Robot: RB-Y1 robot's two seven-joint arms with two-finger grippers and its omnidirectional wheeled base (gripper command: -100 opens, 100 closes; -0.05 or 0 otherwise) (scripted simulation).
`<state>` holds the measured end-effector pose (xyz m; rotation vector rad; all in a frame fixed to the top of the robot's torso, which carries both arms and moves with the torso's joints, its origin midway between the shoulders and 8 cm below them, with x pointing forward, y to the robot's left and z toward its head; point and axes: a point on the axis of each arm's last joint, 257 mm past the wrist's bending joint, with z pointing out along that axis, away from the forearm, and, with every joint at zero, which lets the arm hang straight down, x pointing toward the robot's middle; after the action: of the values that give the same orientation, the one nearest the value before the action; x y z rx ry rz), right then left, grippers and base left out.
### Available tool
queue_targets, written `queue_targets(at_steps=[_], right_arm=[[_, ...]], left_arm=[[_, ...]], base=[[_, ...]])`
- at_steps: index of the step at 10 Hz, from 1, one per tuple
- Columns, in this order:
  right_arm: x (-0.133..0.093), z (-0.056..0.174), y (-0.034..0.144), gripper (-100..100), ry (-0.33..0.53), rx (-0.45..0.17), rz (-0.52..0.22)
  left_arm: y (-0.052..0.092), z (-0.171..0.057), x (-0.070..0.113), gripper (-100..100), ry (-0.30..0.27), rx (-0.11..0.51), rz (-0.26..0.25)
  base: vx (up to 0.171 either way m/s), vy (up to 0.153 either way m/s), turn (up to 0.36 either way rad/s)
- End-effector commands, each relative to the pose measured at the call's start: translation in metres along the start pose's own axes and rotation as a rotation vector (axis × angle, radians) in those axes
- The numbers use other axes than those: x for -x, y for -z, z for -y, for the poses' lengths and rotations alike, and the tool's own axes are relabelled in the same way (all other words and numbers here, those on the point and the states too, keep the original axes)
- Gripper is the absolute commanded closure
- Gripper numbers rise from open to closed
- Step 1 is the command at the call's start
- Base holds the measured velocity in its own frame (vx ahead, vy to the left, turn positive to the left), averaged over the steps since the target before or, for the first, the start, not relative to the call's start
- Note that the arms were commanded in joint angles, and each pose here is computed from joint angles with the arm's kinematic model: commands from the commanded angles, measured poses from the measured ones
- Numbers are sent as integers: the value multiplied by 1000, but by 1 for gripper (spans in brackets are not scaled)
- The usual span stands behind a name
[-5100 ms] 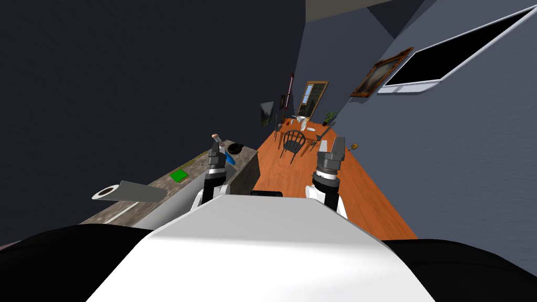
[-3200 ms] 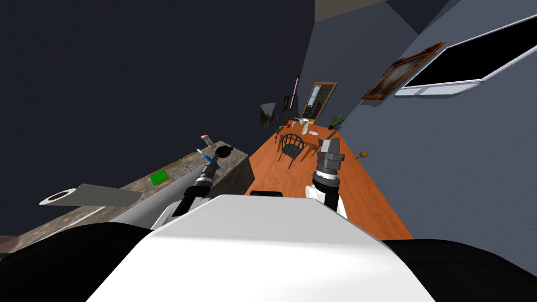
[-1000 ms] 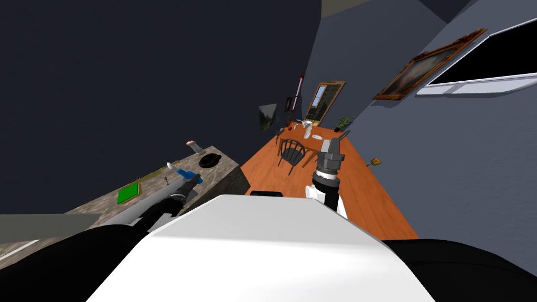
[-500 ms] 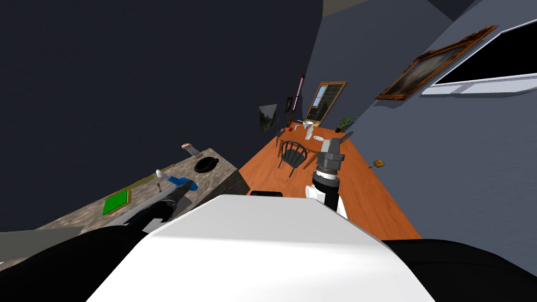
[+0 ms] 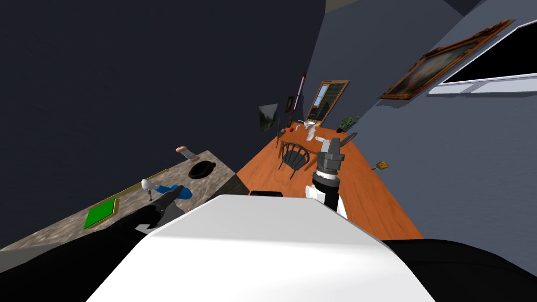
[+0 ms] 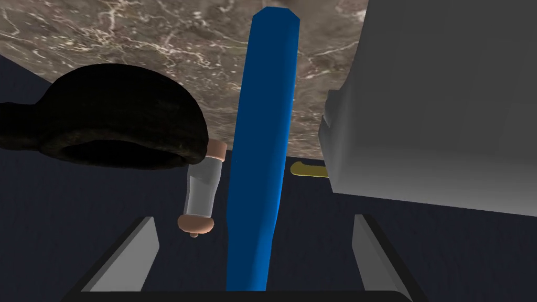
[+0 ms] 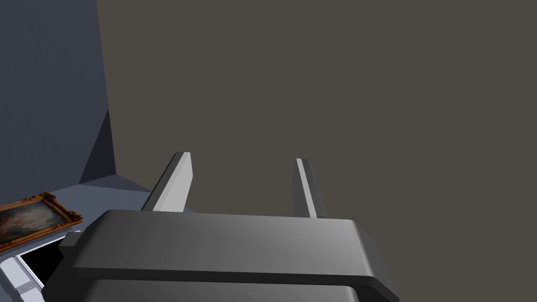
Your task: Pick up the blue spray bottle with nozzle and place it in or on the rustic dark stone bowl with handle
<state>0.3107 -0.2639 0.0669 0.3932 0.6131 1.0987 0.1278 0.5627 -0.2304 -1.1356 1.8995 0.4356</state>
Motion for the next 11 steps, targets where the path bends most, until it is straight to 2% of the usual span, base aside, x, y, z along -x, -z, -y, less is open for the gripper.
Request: queue_targets(at_steps=[1,3,5,6,7,8,9,10,11], right_arm=[[0,0,0,0,0,0,0],[0,0,0,0,0,0,0],[0,0,0,0,0,0,0],[0,0,0,0,0,0,0],[0,0,0,0,0,0,0],[0,0,0,0,0,0,0],[0,0,0,0,0,0,0],[0,0,0,0,0,0,0],[0,0,0,0,0,0,0]], left_arm=[[3,-10,2,-100,-25,36,-5],[8,-23,7,-100,-62,79,-11],[8,-23,8,-100,-64,79,-11],[9,-24,8,0,-65,82,-11],[2,-28,6,-100,-61,86,-9],[-2,-30,5,-100,-59,88,-8],[0,-29,6,-100,-60,87,-9],[0,-29,6,100,-60,87,-9],[0,-29,6,100,-60,87,-9]], base=[[65,-3,10],[80,3,11],[52,-1,6],[6,0,-1],[15,17,-42],[22,35,-37],[10,17,-7],[0,0,0],[0,0,0]])
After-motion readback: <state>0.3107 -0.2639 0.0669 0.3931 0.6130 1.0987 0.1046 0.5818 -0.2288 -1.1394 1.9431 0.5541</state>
